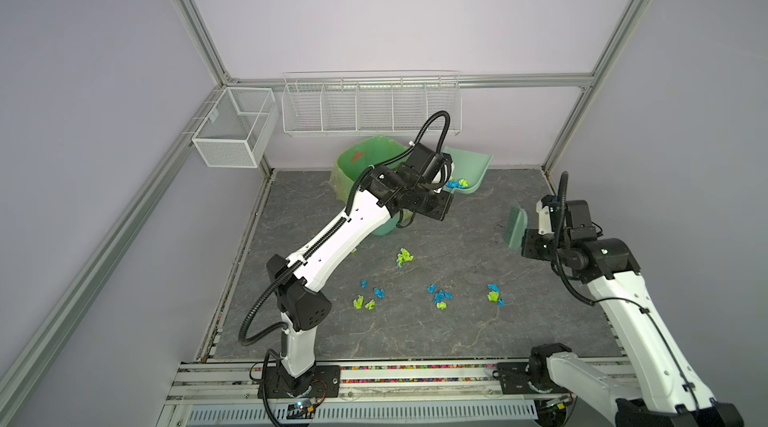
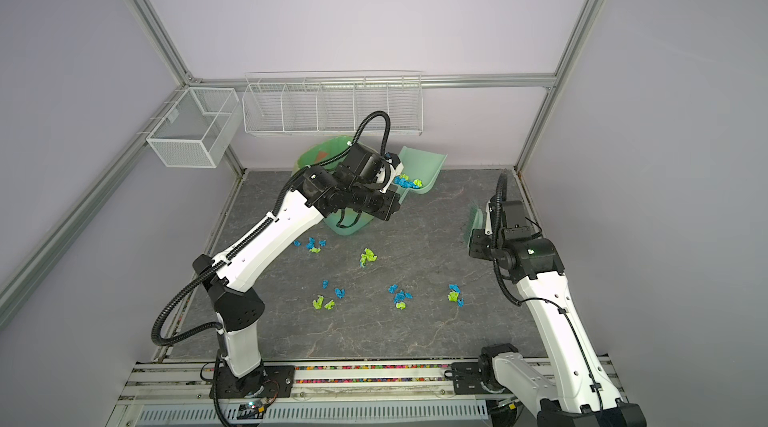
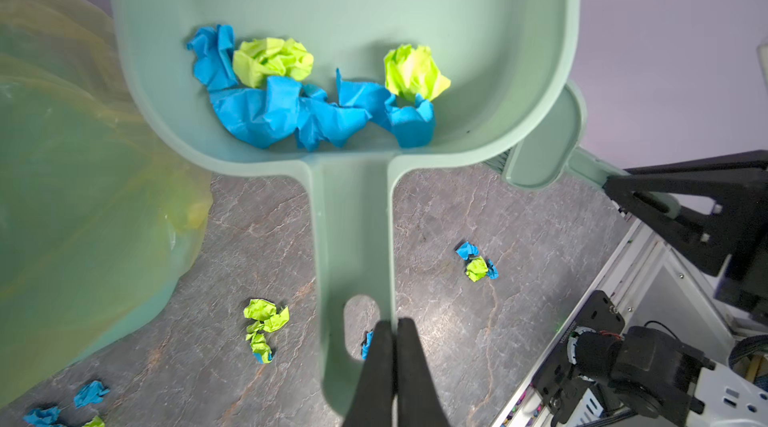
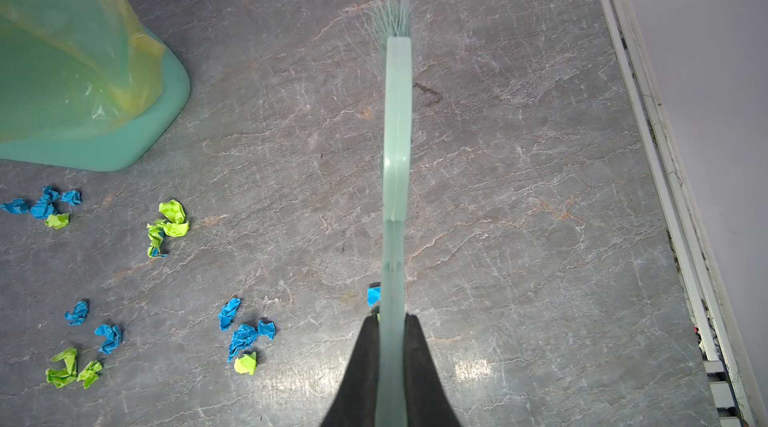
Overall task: Sweep away the paper scraps from the table
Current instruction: 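Lift the dustpan toward the trash bin with the left gripper while the right draws back, then tip the dustpan over the trash bin with the left gripper to empty scraps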
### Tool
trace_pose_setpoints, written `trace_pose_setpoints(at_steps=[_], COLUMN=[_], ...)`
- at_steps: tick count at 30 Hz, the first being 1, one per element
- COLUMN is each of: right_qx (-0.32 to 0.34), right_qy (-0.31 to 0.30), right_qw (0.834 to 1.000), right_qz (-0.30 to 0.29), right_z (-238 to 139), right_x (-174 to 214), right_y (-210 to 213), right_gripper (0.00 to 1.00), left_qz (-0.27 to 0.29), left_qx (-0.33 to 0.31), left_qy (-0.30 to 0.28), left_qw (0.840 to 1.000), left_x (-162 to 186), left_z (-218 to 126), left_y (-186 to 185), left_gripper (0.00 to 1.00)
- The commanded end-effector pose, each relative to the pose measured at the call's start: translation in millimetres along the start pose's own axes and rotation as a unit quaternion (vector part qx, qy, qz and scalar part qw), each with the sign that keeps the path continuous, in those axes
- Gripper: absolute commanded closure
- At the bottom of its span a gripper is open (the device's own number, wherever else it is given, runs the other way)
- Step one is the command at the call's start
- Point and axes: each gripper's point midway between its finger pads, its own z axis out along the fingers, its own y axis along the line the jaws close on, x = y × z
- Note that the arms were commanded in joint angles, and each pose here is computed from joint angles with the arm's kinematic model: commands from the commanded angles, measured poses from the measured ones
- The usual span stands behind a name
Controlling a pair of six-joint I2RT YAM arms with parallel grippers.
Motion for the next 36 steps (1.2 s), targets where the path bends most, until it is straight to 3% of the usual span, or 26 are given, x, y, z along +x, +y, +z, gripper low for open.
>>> trace_pose_setpoints(at_steps=[1, 14, 24, 36], right_qx=[-0.008, -0.009, -0.019, -0.018], right_qy=[-0.016, -0.026, -0.027, -0.027], right_qw=[1.000, 1.000, 0.999, 0.999], right_qz=[-0.002, -0.012, -0.007, -0.012], right_z=[-2.6, -6.3, -4.4, -6.8], right_x=[-4.1, -10.3, -8.6, -2.3], right_y=[0.9, 2.2, 4.9, 2.8], right_gripper=[0.93, 0.93, 0.93, 0.93], left_qz=[-0.022, -0.111, -0.139, -0.204], left_qx=[0.022, 0.042, 0.052, 0.082], left_qy=[-0.041, -0.124, -0.145, -0.185], left_qw=[0.999, 0.985, 0.978, 0.958], left_x=[-21.4, -52.1, -57.9, -61.1], left_z=[-25.6, -49.9, -60.2, -66.2], left_y=[-4.7, 38.9, 57.2, 94.1], left_gripper=[1.00, 1.00, 1.00, 1.00])
